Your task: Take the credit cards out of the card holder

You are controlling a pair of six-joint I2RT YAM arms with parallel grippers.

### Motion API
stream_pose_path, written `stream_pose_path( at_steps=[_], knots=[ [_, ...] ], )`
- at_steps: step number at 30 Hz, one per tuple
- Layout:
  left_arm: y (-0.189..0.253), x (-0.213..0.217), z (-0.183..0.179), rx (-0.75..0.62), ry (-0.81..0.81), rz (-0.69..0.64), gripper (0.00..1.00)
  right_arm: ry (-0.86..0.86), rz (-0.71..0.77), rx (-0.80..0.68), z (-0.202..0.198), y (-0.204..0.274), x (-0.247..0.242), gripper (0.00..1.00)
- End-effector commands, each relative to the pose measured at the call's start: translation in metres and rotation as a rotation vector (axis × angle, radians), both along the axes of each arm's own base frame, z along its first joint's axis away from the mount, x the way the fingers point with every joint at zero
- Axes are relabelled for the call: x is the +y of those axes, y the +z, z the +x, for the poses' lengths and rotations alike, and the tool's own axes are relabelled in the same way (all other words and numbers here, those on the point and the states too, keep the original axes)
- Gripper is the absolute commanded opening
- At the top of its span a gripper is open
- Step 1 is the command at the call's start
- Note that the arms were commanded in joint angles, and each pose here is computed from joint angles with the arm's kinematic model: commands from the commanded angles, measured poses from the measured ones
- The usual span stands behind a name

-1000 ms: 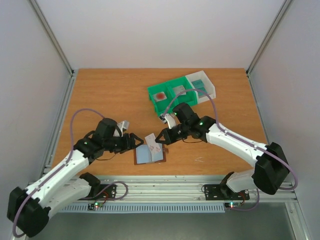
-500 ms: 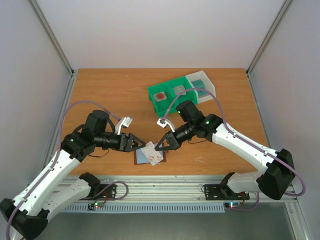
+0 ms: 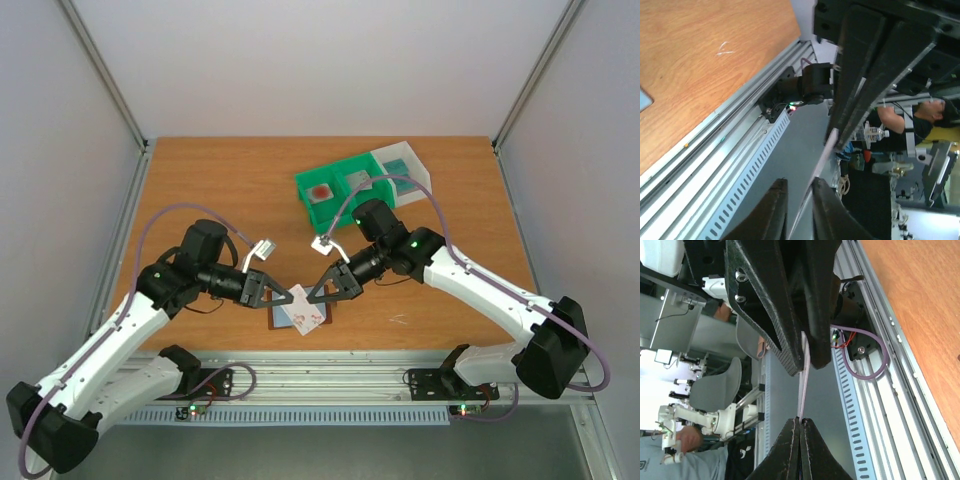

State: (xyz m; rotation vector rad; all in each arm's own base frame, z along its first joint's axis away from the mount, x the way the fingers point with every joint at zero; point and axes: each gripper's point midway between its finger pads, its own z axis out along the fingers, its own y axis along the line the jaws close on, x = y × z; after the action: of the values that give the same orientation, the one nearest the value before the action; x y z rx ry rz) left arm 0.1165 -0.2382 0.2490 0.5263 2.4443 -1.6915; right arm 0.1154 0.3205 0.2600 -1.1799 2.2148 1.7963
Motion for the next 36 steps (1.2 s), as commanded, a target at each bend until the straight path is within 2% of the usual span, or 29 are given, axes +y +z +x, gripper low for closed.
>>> stream_pose_path(
  at_steps=[1, 3, 6, 11, 16, 20, 26, 36],
  knots=[
    [0.012, -0.009, 0.001, -0.012, -0.044, -0.103, 0.09, 0.027, 0.021, 0.021, -0.004, 0.002, 0.002, 0.01],
    [0.014, -0.011, 0.001, -0.005, -0.054, -0.135, 0.01, 0.022, 0.018, 0.016, -0.003, 0.001, 0.002, 0.01],
    [0.013, -0.014, 0.004, 0.027, -0.042, -0.152, 0.0, -0.005, 0.005, -0.005, 0.001, 0.001, 0.002, 0.04],
    [0.012, -0.013, 0.009, 0.034, -0.007, -0.138, 0.0, -0.1, -0.008, -0.036, 0.016, 0.003, 0.005, 0.2],
    [0.013, -0.007, 0.023, -0.04, 0.105, -0.082, 0.0, -0.288, -0.007, 0.033, 0.041, 0.004, 0.008, 0.44],
    [0.024, -0.001, 0.035, -0.097, 0.214, -0.104, 0.0, -0.469, 0.022, 0.107, 0.066, 0.002, 0.0, 0.54],
    [0.033, 0.01, 0.046, -0.161, 0.349, -0.143, 0.01, -0.593, 0.137, 0.216, 0.082, 0.013, -0.004, 0.61],
    [0.03, 0.033, 0.072, -0.142, 0.627, -0.269, 0.01, -0.572, 0.261, 0.295, 0.089, 0.032, 0.012, 0.59]
  ],
)
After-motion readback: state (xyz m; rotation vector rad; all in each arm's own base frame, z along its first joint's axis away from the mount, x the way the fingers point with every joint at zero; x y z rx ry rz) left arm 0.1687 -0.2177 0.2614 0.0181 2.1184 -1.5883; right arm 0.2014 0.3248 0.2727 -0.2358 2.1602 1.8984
